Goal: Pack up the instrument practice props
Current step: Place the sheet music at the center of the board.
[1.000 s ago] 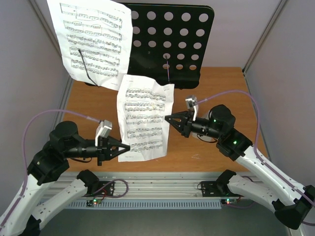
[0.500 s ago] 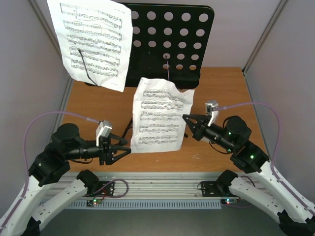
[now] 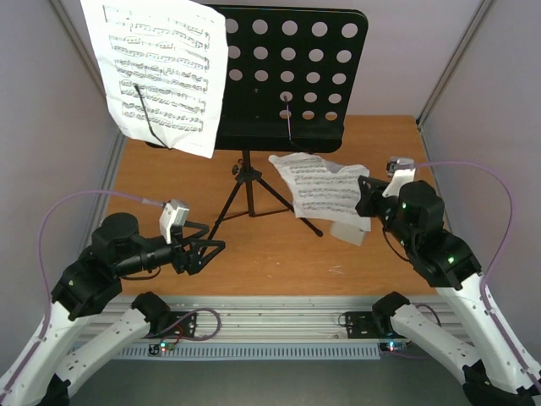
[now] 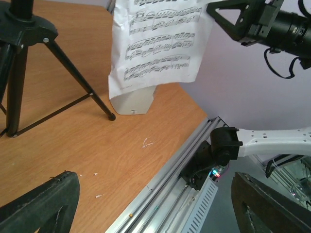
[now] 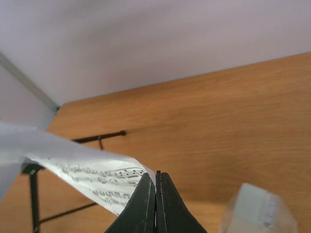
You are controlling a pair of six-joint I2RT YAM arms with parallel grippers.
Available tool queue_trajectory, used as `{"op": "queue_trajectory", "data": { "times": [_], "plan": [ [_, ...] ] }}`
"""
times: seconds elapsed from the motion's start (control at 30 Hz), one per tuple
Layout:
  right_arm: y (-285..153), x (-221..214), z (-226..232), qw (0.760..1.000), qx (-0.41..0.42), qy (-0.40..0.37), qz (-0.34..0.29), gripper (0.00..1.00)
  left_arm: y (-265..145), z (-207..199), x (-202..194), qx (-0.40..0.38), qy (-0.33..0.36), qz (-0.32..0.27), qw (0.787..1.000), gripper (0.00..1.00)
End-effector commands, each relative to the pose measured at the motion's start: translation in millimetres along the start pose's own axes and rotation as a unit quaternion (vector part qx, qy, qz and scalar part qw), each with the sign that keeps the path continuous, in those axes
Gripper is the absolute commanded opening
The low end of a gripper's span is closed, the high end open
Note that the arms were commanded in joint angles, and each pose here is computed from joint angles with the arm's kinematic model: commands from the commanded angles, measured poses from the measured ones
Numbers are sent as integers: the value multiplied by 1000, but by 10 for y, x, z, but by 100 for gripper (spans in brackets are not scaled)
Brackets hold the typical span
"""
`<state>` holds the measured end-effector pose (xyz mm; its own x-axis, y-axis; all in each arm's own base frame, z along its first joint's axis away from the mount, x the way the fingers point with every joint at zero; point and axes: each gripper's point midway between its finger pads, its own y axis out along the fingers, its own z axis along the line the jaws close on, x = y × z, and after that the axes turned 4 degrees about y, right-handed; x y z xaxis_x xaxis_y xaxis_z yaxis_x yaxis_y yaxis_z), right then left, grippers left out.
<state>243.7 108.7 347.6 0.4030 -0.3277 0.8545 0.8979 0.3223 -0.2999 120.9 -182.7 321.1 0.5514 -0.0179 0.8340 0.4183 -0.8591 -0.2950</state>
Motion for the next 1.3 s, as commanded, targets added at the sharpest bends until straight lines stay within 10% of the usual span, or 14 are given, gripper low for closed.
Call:
{"op": "queue_trajectory", "data": {
  "times": [0.0,0.47,1.27],
  "plan": [
    [56,190,-225,999,-45,19,0,1,21,56,78,13,-5,-20,1000,86],
    [205,486,-1633,956,-147,250,-44,1,-164,276,17,91,6,-31,995,87],
    [-175,-1319,-3163,797,-403,445,-73,1,-150,442,-153,118,5,-27,993,87]
  ]
}}
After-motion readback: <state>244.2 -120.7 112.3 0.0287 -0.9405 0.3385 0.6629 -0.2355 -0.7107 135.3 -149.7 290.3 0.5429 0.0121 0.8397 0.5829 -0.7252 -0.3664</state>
